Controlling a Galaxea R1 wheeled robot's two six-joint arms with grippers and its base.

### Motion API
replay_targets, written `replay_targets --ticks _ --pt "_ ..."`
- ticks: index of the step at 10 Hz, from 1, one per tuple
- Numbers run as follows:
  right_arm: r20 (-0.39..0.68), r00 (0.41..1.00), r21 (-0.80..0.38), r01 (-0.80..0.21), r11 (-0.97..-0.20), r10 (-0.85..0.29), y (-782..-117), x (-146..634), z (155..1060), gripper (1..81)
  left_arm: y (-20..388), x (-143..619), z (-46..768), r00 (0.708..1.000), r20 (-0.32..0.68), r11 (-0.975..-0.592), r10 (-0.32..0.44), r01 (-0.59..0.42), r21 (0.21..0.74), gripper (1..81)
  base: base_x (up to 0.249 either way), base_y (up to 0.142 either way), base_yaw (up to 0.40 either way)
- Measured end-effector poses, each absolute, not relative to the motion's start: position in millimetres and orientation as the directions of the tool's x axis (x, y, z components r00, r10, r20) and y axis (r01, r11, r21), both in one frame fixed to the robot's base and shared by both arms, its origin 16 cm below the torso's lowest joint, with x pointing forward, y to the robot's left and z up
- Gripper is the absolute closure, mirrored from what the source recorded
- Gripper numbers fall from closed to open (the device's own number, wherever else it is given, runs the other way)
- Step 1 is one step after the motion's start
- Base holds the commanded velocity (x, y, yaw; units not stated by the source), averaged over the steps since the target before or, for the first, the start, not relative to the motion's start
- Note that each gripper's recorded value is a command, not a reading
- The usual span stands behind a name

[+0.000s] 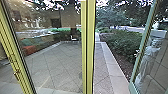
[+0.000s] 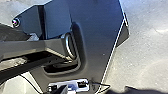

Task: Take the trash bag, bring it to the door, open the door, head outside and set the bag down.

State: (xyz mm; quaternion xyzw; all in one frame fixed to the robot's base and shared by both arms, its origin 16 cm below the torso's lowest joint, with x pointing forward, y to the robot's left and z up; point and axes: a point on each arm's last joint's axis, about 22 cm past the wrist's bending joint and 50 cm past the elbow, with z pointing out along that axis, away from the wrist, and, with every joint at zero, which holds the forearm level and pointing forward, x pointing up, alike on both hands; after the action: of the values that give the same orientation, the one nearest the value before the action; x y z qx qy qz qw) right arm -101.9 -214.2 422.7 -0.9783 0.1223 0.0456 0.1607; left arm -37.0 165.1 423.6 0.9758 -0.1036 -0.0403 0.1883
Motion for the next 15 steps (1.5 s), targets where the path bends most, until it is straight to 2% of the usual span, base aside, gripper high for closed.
replay_targets --ticks 7,15 --pt "-0.127 0.969 -0.298 -0.243 -0.923 -0.214 -214.3 -104.4 421.7 1.0 165.3 -38.9 423.6 0.974 -0.041 -0.907 -0.221 -0.190 0.376 81.1 0.000 0.000 -0.220" --pt "-0.123 0.973 -0.303 -0.223 -0.926 -0.194 -212.3 -101.2 421.9 1.0 164.1 -37.1 423.6 0.974 -0.036 -0.906 -0.222 -0.192 0.376 81.1 0.000 0.000 0.000"
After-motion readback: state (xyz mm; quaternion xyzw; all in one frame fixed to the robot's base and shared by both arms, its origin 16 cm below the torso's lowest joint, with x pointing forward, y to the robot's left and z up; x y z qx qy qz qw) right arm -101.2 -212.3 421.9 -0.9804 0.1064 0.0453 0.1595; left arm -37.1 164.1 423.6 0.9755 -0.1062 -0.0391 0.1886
